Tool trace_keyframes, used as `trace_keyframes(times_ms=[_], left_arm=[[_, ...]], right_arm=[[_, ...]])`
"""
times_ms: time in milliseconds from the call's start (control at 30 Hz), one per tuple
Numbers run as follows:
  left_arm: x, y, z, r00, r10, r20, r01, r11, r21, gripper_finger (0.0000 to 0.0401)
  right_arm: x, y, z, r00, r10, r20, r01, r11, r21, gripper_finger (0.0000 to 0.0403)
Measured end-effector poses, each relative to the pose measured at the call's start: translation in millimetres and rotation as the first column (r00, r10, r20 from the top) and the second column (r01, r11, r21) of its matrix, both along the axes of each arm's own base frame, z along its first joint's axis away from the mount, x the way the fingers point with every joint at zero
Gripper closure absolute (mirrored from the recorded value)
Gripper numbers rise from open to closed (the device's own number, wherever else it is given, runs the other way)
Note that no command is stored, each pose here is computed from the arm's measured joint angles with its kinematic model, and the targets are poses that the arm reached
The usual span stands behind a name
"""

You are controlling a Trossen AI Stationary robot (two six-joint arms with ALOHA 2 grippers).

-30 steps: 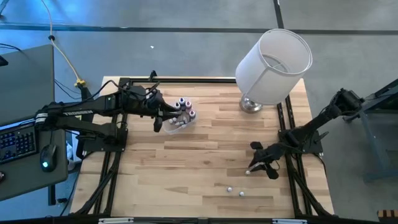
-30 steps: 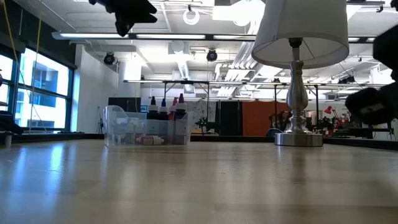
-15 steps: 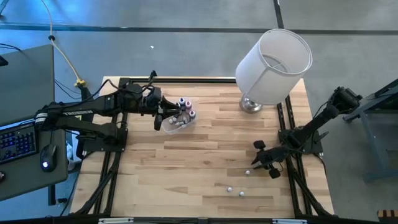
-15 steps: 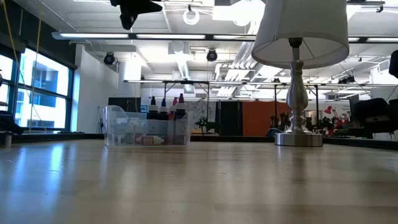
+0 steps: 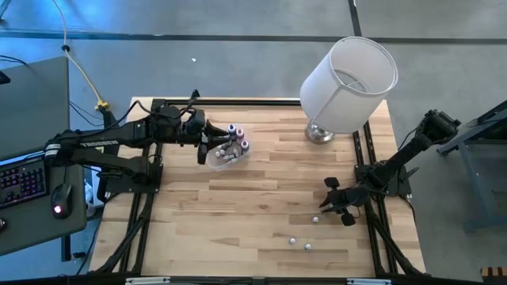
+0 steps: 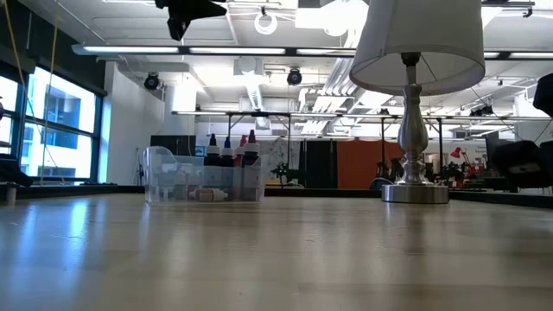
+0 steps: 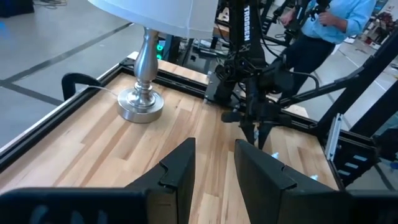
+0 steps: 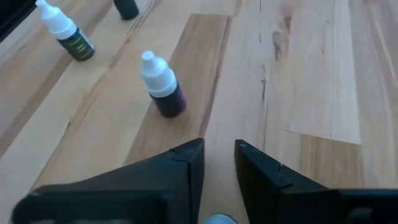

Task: Pick & Place food coloring
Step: Put the small green food coloring bottle into the transparent bin

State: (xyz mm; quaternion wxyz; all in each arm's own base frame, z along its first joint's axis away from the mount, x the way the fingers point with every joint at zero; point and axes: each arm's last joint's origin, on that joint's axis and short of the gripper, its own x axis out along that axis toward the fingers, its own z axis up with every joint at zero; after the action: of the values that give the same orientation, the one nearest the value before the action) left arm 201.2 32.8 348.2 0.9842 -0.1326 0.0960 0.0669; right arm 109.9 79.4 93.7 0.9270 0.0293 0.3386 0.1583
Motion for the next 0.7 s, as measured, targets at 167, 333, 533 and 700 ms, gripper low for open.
trace_keyframes(times_ms=[167, 333, 533, 700], left_arm=[[0.0, -0.1, -0.1, 1.000, -0.001, -0.002, 0.001, 1.000, 0.002, 0.0290], [0.0, 0.0, -0.2, 1.000, 0.000, -0.002, 0.000, 1.000, 0.002, 0.0290], [0.0, 0.0, -0.2, 1.000, 0.000, -0.002, 0.000, 1.000, 0.002, 0.0290], [0.0, 0.1, -0.2, 1.000, 0.002, -0.002, -0.002, 1.000, 0.003, 0.0290]], right_arm=[[0.1, 0.6, 0.5, 1.000, 0.004, -0.006, -0.004, 1.000, 0.024, 0.0372], [1.6, 1.0, 2.5, 0.999, 0.009, 0.036, -0.009, 1.000, -0.002, 0.0376], [9.7, 2.1, 14.2, 0.979, -0.081, 0.189, 0.089, 0.995, -0.034, 0.0372], [29.1, 5.4, 46.0, 0.896, -0.189, 0.401, 0.234, 0.970, -0.065, 0.0375]])
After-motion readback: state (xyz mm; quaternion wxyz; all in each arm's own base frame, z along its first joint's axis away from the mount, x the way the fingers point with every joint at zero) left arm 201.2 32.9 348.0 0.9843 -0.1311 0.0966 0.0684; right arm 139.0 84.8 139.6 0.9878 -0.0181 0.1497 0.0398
